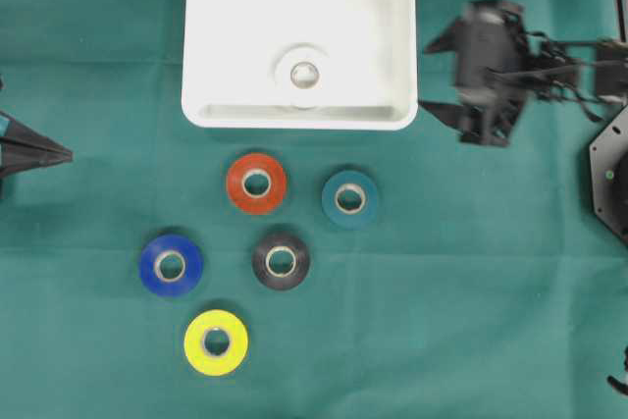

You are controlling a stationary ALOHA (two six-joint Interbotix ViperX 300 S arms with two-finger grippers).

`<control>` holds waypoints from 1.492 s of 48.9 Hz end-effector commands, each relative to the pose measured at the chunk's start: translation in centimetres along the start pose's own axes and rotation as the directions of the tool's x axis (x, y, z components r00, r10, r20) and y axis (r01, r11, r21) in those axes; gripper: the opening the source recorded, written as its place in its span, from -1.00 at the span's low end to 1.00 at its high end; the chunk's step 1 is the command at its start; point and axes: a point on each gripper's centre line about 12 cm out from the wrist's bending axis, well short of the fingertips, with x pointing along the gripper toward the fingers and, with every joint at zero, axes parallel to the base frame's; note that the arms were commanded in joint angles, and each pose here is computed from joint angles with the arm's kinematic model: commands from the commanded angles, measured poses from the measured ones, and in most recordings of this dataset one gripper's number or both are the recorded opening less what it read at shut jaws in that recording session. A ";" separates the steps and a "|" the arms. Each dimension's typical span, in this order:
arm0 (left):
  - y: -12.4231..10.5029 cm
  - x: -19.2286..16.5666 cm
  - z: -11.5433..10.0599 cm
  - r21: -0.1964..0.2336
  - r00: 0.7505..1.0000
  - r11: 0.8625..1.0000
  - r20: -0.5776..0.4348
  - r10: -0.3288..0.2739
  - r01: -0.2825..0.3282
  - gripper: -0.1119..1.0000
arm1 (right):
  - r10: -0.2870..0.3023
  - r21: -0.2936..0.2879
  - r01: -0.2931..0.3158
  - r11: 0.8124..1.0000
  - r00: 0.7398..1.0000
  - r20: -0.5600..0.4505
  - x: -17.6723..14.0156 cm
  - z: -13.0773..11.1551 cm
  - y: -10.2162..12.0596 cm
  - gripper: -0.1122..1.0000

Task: Put the tape into the white case with the right arm.
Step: 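Release the white roll in the tray and retract the right gripper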

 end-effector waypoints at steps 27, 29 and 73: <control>0.1 0.0 0.5 -0.003 1.000 1.000 0.011 0.006 -0.005 -0.79 | -0.004 0.080 -0.013 0.997 0.976 0.216 -6.7 -5.1 0.6 0.07; 0.0 0.0 0.5 -0.002 1.000 1.000 0.011 0.004 -0.004 -0.79 | -0.005 0.087 -0.015 0.996 0.976 0.219 -6.8 -5.3 0.6 0.07; 0.1 0.0 0.4 -0.023 1.000 1.000 0.009 0.006 -0.005 -0.79 | 0.320 -0.112 -0.306 0.945 0.937 0.140 -7.0 -7.5 7.6 0.07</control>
